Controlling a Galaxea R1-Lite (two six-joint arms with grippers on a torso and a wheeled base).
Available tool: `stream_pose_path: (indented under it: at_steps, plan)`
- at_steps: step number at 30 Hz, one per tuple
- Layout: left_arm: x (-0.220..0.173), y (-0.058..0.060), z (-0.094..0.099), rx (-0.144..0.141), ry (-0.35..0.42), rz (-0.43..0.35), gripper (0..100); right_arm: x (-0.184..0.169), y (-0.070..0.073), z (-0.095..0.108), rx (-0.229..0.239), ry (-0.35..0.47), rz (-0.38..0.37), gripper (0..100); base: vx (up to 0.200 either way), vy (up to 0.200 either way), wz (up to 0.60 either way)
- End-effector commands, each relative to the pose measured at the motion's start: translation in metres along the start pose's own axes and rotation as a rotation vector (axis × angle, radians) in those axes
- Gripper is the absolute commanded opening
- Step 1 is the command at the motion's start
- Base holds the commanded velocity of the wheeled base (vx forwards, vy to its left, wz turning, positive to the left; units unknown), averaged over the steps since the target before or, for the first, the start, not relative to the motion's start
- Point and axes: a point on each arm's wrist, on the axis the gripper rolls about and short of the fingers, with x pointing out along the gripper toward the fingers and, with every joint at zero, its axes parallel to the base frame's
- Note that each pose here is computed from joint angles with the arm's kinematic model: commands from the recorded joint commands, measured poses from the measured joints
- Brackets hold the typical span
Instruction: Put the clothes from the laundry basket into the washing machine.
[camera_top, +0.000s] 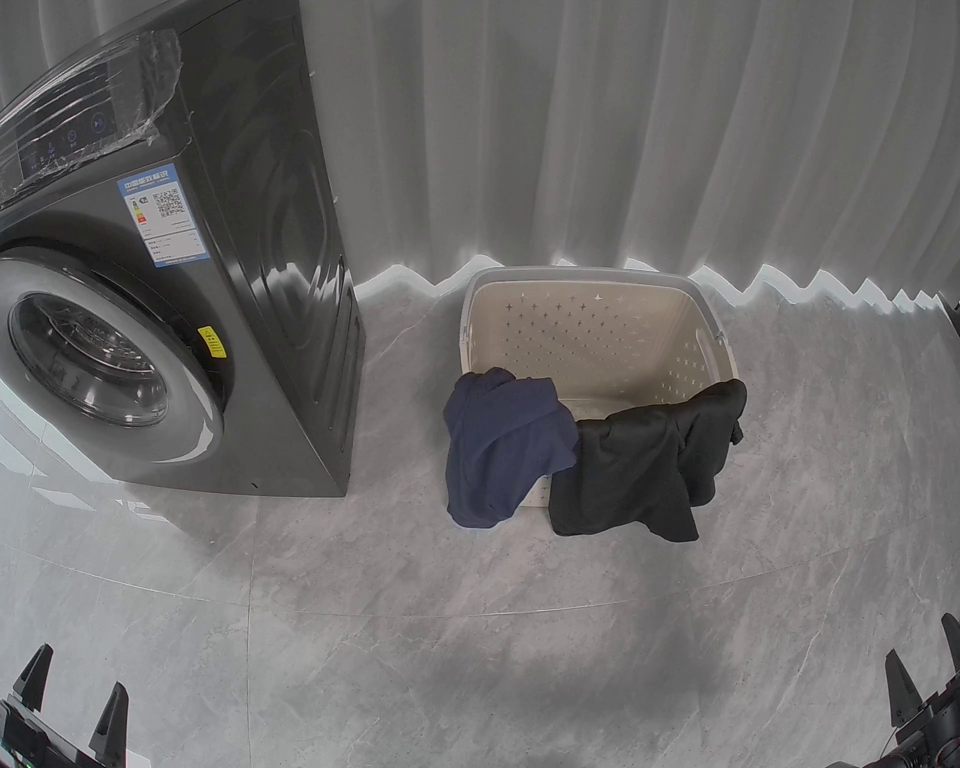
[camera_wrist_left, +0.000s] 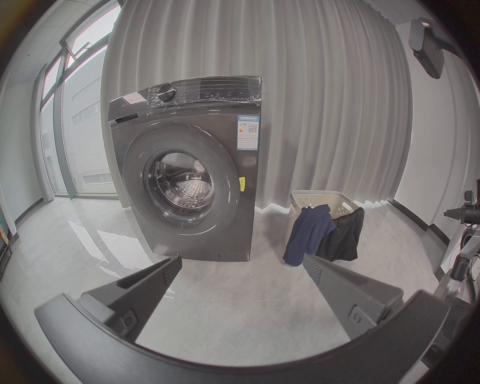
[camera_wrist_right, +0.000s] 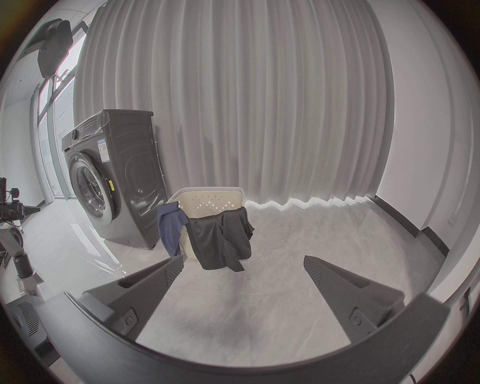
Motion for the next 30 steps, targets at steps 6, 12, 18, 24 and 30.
stream_pose_path:
  at_steps: [6,12,18,24,30]
  plan:
    - [0.0000,0.0001,-0.0052,0.001,0.001,0.000,100,0.0001,0.0000,-0.0052,-0.001,0.001,0.000,100,0.000,-0.033,0.00]
    - [0.0000,0.0001,-0.0052,0.001,0.001,0.000,100,0.0001,0.0000,-0.0052,-0.001,0.001,0.000,100,0.000,0.000,0.00]
    - [0.0000,0.0001,-0.0052,0.000,0.001,0.000,100,0.0001,0.0000,-0.0052,-0.001,0.001,0.000,100,0.067,0.000,0.00]
    - [0.0000,0.0001,-0.0052,-0.002,0.001,0.000,100,0.0001,0.0000,-0.0052,-0.001,0.001,0.000,100,0.200,0.000,0.00]
    - [0.0000,0.0001,-0.0052,0.000,0.001,0.000,100,0.0001,0.0000,-0.0052,0.001,0.001,0.000,100,0.133,0.000,0.00]
